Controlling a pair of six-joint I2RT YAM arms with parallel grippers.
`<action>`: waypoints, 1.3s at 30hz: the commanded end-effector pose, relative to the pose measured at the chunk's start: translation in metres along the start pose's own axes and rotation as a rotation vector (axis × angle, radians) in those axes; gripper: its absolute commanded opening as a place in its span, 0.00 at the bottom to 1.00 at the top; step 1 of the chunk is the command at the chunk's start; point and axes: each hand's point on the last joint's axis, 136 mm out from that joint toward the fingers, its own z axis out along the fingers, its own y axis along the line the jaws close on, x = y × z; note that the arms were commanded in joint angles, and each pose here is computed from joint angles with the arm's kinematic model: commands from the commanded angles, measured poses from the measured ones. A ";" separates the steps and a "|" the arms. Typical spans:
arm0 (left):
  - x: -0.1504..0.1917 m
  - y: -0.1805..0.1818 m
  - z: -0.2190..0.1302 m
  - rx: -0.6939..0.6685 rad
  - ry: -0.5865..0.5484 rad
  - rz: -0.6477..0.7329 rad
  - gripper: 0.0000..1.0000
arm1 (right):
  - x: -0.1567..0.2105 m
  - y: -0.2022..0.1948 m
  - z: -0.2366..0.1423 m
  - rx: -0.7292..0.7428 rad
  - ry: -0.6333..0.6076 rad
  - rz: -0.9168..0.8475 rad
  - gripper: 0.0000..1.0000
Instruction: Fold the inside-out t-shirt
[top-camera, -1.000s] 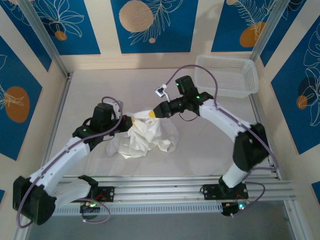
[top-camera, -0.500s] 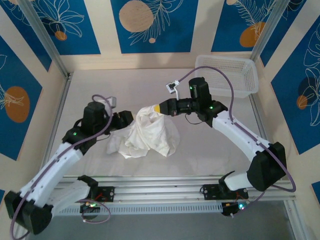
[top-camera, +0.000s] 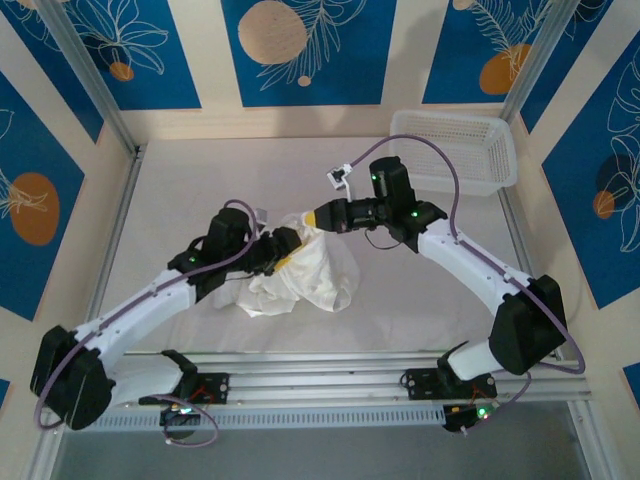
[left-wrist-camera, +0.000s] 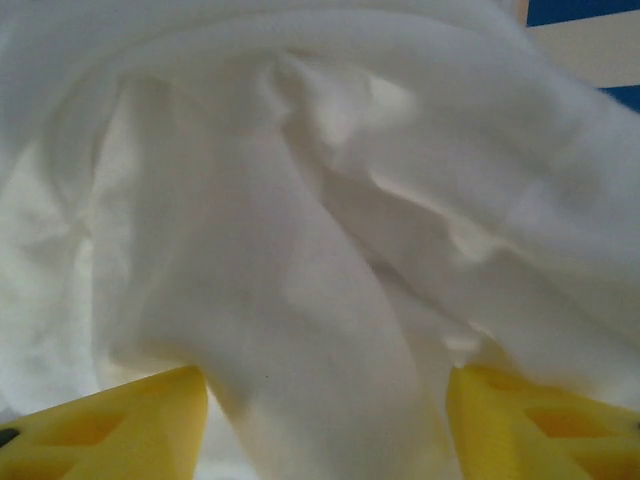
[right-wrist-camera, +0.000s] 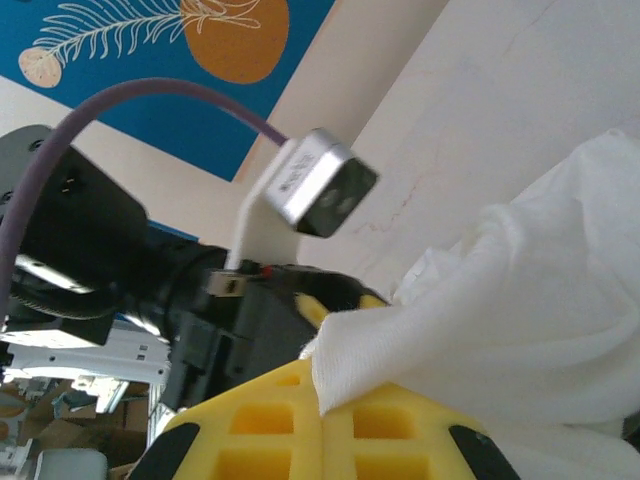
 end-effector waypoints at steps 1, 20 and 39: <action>-0.011 -0.009 0.003 0.009 -0.056 0.030 0.65 | -0.003 0.018 0.001 -0.043 0.016 -0.026 0.00; 0.007 -0.025 -0.054 0.135 -0.097 0.577 0.00 | 0.053 -0.081 -0.045 0.152 -0.145 0.226 0.36; 0.033 0.039 -0.040 0.017 -0.022 0.590 0.00 | 0.090 -0.080 0.043 0.536 0.421 -0.222 0.48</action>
